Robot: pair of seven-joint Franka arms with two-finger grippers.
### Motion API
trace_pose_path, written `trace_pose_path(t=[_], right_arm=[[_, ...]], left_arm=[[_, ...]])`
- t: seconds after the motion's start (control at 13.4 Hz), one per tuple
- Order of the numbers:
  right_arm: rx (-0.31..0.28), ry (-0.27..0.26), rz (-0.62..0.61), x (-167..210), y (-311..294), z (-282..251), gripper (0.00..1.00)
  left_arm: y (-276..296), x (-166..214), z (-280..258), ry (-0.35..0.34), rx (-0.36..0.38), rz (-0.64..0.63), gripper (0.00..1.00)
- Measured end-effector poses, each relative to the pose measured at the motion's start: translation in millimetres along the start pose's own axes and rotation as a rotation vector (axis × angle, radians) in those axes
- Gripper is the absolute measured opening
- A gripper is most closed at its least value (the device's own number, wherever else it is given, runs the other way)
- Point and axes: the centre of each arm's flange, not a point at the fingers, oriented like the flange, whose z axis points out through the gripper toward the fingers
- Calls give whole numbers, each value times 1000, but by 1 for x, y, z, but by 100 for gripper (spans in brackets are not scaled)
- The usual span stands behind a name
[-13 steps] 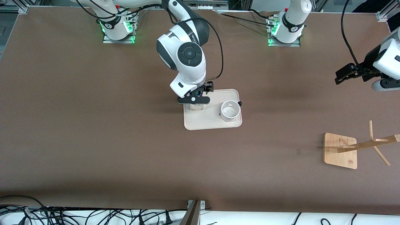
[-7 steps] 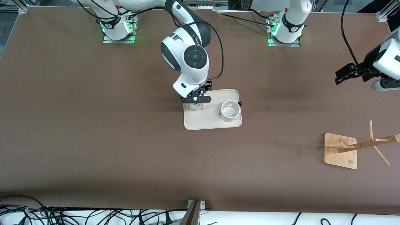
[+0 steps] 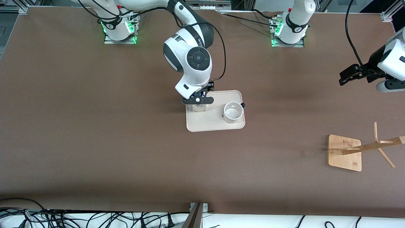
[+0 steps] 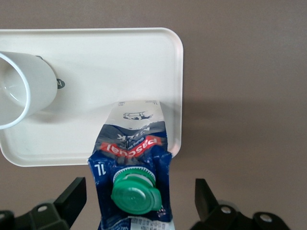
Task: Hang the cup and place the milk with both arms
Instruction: 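Lower the right gripper and grasp the blue milk carton, then lift the milk carton with the right gripper and carry it aside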
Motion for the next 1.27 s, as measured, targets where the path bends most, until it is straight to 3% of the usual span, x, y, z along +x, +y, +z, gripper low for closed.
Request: trace_pose_path(t=[0.15, 0.22, 0.45, 1.27], right_arm=[[-1, -1, -2, 0, 0, 0, 82], [0, -1, -3, -1, -1, 0, 69], [0, -2, -7, -3, -3, 0, 59], [10, 8, 17, -2, -3, -7, 56]], left_arm=[[0, 0, 0, 0, 0, 0, 100], [0, 0, 0, 0, 0, 0, 100], [0, 0, 0, 2, 0, 0, 100], [0, 0, 0, 3, 0, 0, 100]])
